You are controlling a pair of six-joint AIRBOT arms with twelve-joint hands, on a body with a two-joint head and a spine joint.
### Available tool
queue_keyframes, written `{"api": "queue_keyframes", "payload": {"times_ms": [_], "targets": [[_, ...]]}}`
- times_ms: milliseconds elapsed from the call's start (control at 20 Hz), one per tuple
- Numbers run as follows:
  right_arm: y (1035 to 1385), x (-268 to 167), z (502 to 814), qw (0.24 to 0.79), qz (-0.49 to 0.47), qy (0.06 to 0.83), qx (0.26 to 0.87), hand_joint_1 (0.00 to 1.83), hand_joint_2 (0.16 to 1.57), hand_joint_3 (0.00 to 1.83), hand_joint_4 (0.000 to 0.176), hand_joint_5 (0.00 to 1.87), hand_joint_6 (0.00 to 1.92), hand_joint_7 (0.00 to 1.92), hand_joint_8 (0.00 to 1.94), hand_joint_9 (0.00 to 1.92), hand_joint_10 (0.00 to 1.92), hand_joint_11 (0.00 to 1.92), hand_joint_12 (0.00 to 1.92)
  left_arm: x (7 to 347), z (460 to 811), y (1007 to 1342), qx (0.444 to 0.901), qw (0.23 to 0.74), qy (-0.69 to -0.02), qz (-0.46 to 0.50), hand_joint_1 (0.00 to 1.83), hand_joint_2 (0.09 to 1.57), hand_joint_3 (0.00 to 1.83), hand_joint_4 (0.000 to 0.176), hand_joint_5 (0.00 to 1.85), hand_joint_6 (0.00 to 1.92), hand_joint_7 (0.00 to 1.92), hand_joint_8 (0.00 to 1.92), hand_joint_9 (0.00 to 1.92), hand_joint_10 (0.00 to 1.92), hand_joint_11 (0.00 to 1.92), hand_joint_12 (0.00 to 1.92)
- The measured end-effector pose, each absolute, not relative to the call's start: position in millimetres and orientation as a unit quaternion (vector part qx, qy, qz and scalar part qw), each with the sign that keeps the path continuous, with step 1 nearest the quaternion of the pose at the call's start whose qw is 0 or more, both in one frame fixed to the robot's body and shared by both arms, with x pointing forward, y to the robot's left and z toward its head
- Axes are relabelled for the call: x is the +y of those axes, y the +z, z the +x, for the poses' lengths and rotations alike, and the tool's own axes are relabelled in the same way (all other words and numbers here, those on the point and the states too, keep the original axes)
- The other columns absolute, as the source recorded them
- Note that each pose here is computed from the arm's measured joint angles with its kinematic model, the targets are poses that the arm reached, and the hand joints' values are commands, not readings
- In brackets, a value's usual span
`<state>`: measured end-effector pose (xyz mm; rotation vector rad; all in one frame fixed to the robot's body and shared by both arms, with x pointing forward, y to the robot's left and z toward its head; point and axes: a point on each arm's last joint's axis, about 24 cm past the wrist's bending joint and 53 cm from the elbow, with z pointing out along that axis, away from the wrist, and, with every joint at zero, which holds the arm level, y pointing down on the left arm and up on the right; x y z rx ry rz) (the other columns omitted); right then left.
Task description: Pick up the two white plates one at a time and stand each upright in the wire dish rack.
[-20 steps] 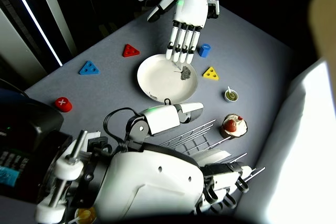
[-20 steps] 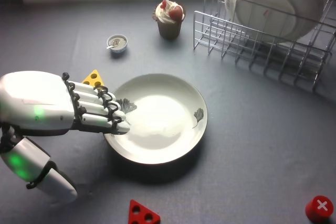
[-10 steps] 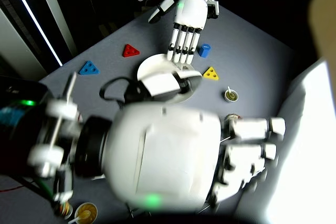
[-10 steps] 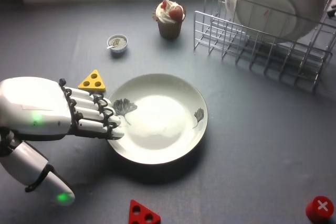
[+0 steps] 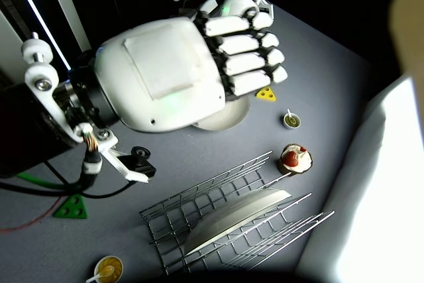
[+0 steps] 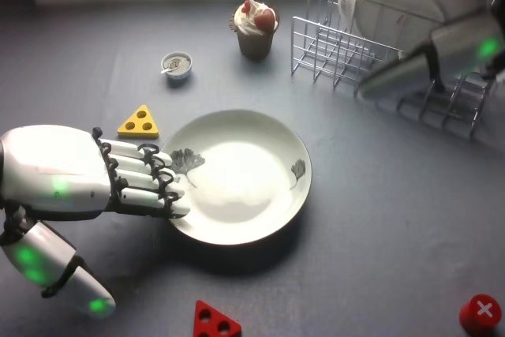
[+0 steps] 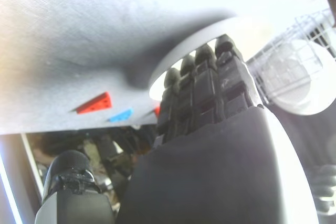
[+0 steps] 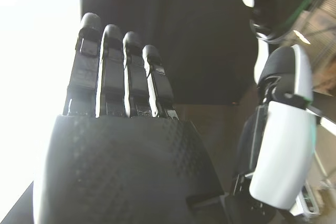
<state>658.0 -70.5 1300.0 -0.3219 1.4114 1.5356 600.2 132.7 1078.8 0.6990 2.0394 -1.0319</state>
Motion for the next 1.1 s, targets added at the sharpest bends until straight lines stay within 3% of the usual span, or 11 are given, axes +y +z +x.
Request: {"api": "queue_keyframes", "payload": {"times_ms": [50, 450, 1100], "targets": [[1288, -69, 658, 0.49, -0.14, 0.622, 0.595, 0.96, 0.86, 0.0, 0.0, 0.09, 0.0, 0.13, 0.0, 0.16, 0.0, 0.21, 0.0, 134, 597, 1075, 0.797, 0.361, -0.4, 0.273, 0.01, 0.93, 0.0, 0.0, 0.11, 0.0, 0.13, 0.01, 0.12, 0.01, 0.14, 0.01], [1232, -42, 646, 0.466, -0.205, 0.575, 0.64, 1.01, 0.86, 0.0, 0.0, 0.17, 0.01, 0.19, 0.01, 0.23, 0.01, 0.27, 0.02, 143, 582, 1043, 0.818, 0.329, -0.388, 0.269, 0.03, 0.94, 0.0, 0.0, 0.11, 0.0, 0.14, 0.0, 0.13, 0.0, 0.14, 0.01], [1190, -9, 625, 0.44, -0.237, 0.56, 0.66, 1.17, 0.96, 0.01, 0.0, 0.16, 0.01, 0.12, 0.01, 0.13, 0.01, 0.22, 0.01, 145, 583, 1044, 0.816, 0.329, -0.388, 0.273, 0.01, 0.94, 0.0, 0.0, 0.1, 0.0, 0.12, 0.0, 0.13, 0.0, 0.14, 0.01]]}}
